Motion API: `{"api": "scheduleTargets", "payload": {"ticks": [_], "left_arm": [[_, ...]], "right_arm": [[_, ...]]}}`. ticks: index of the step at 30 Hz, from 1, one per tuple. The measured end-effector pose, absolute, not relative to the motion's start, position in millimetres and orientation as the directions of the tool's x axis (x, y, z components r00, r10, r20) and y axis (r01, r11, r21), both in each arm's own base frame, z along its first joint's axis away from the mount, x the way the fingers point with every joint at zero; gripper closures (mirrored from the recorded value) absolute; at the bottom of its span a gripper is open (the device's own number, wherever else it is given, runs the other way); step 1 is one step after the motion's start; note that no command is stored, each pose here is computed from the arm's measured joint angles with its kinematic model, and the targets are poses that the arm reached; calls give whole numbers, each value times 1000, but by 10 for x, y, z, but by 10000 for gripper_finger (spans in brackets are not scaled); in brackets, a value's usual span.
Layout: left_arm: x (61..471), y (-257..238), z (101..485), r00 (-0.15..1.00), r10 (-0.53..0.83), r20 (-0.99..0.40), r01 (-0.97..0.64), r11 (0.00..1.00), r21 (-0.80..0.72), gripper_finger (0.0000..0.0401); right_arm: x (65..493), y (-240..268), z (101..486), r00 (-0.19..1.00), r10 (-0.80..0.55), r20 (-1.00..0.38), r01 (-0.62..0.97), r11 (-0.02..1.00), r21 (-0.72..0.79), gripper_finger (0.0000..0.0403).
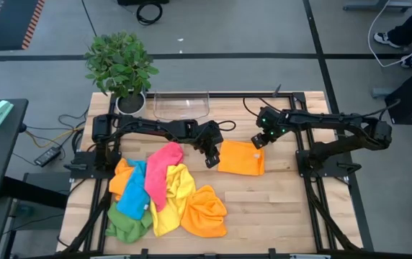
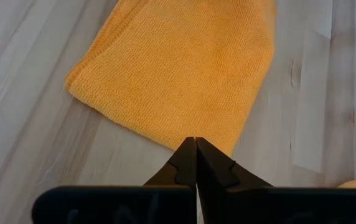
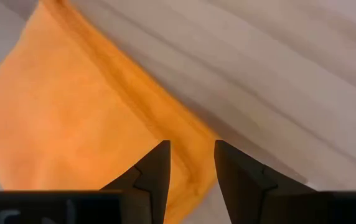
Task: Fold microfiber towels
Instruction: Fold the top right orange microfiber cloth
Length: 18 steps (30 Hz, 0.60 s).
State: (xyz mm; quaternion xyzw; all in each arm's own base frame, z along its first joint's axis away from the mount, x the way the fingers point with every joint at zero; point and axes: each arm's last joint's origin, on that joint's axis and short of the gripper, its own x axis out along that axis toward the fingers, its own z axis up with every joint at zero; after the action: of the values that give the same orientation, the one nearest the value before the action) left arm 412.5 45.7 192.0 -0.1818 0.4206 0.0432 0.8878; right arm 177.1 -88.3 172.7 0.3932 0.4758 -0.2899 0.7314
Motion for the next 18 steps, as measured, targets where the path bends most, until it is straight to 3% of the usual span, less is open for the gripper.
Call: {"api": "scheduleTargets", "payload": {"ticks": [8, 18], "left_arm": [[4125, 458, 1920, 642, -76, -763, -230, 930, -286, 373], [4125, 457, 1920, 642, -76, -763, -231, 930, -287, 393]], "right_arm": [[1709, -818, 1581, 389, 42, -920, 788, 501, 356, 270], [1670, -749, 1453, 393, 69, -917, 797, 472, 378, 270]]}}
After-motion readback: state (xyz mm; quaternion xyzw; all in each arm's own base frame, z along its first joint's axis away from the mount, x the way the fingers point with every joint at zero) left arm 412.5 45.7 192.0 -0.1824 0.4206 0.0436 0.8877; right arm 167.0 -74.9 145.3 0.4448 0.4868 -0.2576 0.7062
